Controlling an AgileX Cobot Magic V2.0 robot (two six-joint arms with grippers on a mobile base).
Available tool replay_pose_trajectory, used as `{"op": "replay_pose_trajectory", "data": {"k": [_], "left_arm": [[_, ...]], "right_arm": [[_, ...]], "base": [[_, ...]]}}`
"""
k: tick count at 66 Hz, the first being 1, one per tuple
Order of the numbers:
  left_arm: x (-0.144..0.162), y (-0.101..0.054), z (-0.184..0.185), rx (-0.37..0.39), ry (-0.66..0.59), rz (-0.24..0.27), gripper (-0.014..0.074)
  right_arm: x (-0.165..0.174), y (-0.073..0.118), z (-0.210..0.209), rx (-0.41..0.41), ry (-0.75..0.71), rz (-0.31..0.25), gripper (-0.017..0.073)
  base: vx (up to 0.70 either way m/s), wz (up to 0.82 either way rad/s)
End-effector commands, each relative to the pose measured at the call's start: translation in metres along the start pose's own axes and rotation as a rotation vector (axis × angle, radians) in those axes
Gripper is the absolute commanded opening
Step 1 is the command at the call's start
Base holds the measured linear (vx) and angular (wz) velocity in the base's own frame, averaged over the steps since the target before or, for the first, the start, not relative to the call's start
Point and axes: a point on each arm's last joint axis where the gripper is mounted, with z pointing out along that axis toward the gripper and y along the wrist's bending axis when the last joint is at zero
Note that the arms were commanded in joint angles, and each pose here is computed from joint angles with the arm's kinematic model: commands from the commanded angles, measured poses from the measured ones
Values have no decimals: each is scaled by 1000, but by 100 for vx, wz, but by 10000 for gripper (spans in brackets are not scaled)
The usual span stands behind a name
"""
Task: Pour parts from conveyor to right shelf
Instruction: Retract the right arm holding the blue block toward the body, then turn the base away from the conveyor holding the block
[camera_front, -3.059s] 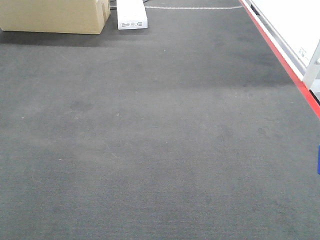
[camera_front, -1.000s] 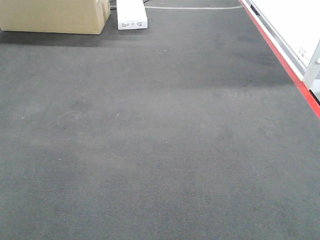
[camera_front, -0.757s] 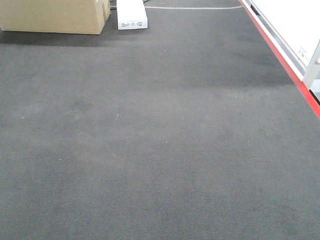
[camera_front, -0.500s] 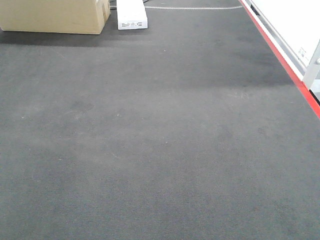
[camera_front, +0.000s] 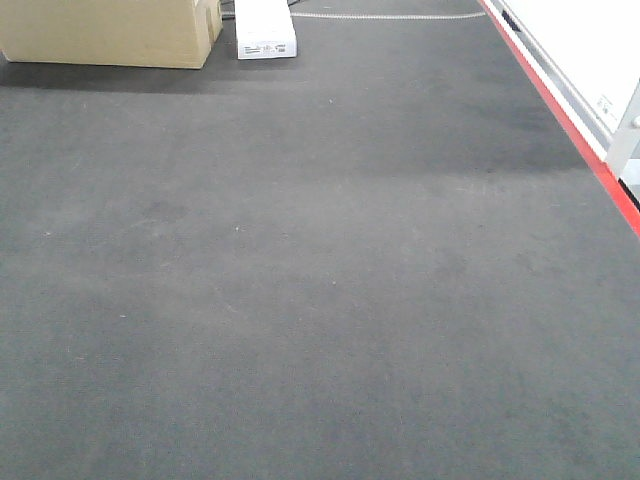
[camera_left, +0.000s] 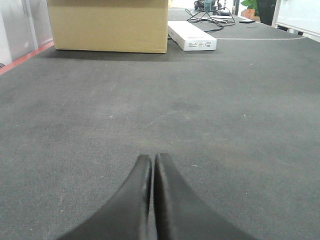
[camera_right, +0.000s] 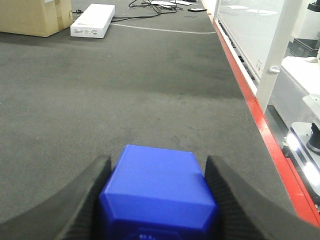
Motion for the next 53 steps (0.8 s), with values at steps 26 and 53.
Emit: {"op": "replay_pose_trajectory", "data": {"k": [26, 53], "left_arm": [[-13, 0, -3, 3, -103, -17, -6], [-13, 0, -3, 3, -103, -17, -6]], "right_arm": [[-15, -2, -3, 16, -95, -10, -2], [-15, -2, -3, 16, -94, -10, -2]], "base": [[-12, -3], [-23, -5]]}}
